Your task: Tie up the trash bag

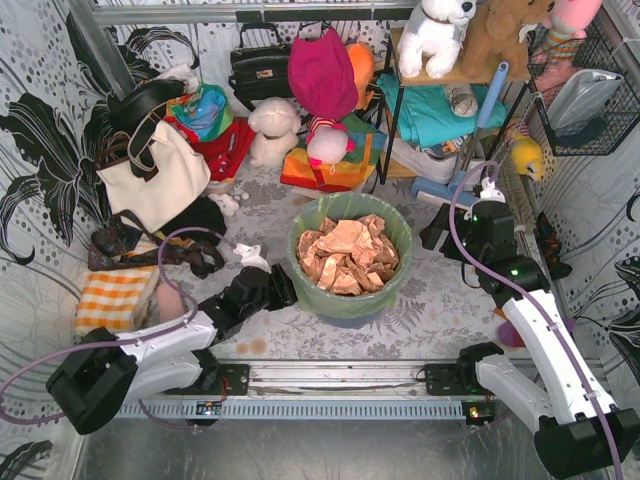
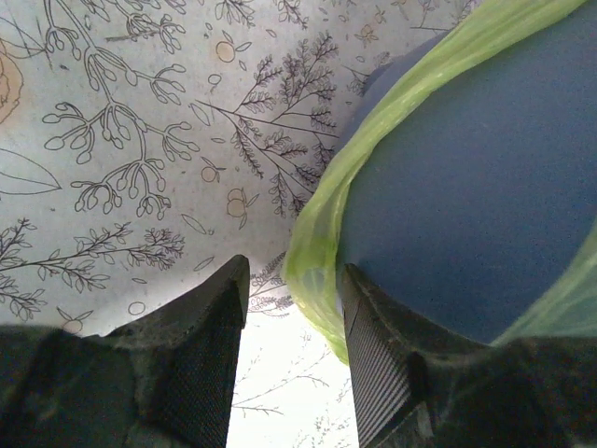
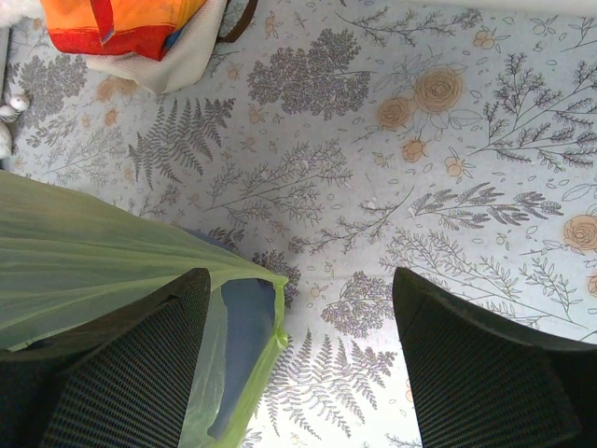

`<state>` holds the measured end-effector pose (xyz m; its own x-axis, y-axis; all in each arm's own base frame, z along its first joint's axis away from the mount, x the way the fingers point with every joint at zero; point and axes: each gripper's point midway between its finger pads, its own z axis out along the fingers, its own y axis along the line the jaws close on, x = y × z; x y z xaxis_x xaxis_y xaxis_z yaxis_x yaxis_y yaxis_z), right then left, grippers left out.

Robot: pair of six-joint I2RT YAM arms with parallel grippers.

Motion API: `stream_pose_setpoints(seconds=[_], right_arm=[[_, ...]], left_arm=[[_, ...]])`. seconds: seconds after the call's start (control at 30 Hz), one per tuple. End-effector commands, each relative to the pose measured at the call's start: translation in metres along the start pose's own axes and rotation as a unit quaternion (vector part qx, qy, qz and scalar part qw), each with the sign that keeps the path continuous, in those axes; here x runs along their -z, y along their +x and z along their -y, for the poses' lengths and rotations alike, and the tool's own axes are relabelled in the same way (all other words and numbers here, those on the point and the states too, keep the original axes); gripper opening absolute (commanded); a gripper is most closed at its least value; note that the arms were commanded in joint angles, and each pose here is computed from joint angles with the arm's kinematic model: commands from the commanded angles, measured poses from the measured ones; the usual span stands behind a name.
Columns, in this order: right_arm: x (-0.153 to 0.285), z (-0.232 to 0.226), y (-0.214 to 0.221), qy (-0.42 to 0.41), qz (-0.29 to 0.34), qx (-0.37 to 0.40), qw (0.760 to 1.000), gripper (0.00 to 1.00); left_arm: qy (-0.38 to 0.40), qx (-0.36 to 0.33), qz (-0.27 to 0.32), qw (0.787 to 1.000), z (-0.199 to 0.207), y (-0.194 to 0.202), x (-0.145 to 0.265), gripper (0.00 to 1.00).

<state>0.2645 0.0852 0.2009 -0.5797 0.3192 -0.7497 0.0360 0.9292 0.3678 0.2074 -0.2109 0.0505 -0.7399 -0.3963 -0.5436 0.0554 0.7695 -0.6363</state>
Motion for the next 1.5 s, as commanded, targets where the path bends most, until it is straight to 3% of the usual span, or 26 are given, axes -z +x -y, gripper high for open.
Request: stream_pose_setpoints(seconds=[0.0,0.2,0.7,1.0,1.47], right_arm=[[0.005,-0.006,-0.012,-0.009,0.009,0.005,1.0,0.78],[0.005,-0.006,-0.01,-0.009,0.007,0.003,1.0,0.78],[0.005,-0.001,0.004,-0.008,-0.006,-0.003,1.0,0.78],[0.006,-0.001,0.025,-0.013,-0.042,-0.037,0.998,0.79],[-0.013,-0.006,0.11,-0.08,-0.126,-0.133,0.98,0.76]], left_arm=[[0.045,-0.009,0.02,0.999,0.015,-0.007,-0.007,0.53],[0.026,-0.001,0.015,1.0,0.003,0.0,-0.015,0.5],[-0.044,-0.003,0.012,0.999,-0.02,0.0,-0.02,0.26],[-0.048,-0.005,0.018,0.999,-0.008,-0.014,-0.015,0.0],[-0.048,-0.012,0.026,0.998,0.005,-0.029,0.002,0.0]])
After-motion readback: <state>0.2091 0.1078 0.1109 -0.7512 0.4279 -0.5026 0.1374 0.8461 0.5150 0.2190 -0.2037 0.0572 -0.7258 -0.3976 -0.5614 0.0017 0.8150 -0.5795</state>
